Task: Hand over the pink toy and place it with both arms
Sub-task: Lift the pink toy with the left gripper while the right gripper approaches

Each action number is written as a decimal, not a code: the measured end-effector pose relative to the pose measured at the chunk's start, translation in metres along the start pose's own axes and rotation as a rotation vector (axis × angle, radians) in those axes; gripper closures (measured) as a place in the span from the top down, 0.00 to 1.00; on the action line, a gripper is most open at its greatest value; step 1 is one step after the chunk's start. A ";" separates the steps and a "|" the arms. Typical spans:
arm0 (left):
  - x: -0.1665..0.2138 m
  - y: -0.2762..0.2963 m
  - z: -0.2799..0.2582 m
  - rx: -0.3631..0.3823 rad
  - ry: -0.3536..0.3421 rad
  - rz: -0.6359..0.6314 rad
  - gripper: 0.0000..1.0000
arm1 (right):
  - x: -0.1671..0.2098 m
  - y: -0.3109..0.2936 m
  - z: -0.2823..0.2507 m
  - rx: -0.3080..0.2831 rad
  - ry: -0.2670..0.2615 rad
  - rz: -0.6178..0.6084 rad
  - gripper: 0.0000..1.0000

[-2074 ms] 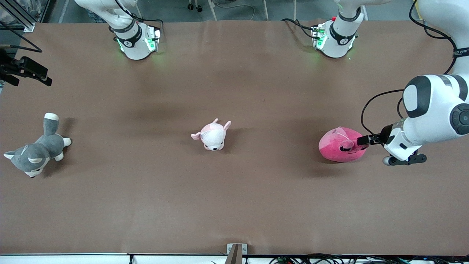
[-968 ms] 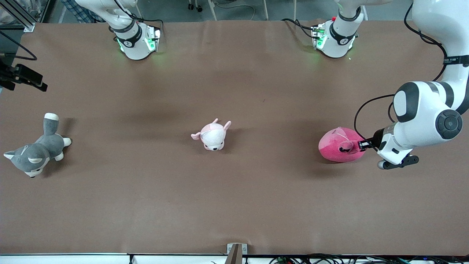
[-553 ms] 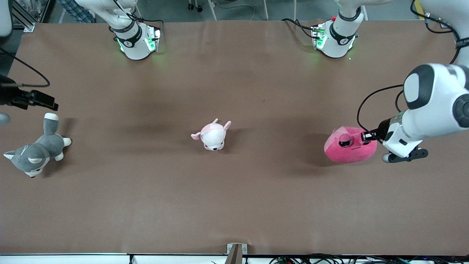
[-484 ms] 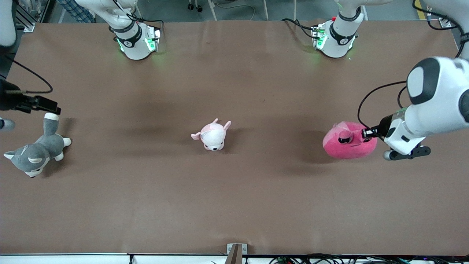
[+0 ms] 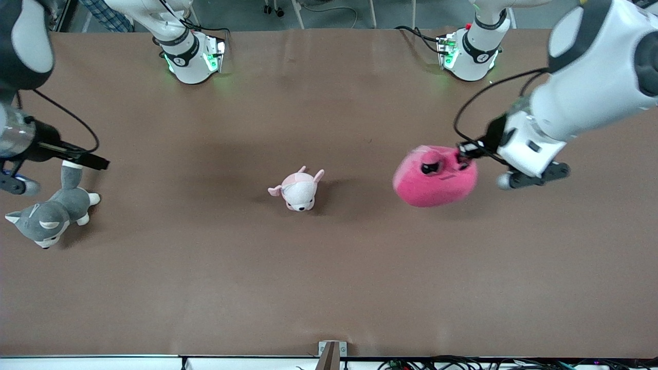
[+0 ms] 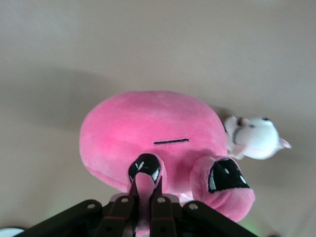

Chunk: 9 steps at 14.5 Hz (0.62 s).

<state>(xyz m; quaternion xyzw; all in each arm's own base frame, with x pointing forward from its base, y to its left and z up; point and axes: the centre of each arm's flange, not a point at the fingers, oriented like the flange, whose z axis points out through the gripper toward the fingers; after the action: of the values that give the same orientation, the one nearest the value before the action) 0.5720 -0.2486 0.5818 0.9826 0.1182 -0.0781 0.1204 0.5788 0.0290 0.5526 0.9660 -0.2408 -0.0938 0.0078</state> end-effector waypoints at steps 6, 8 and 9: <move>-0.100 0.108 0.003 -0.068 -0.018 -0.032 0.10 | -0.114 -0.126 -0.023 0.097 -0.062 0.261 1.00; -0.124 0.131 0.016 -0.070 -0.032 -0.035 0.10 | -0.137 -0.145 -0.030 0.125 -0.095 0.328 1.00; -0.132 0.141 0.023 -0.073 -0.039 -0.037 0.10 | -0.147 -0.151 -0.033 0.135 -0.110 0.364 1.00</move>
<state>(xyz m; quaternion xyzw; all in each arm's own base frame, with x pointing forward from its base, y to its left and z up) 0.4774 -0.4154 0.6147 0.9735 0.1367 -0.0953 0.1569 0.5272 0.2299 0.6023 0.8984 -0.4171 -0.1271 -0.0535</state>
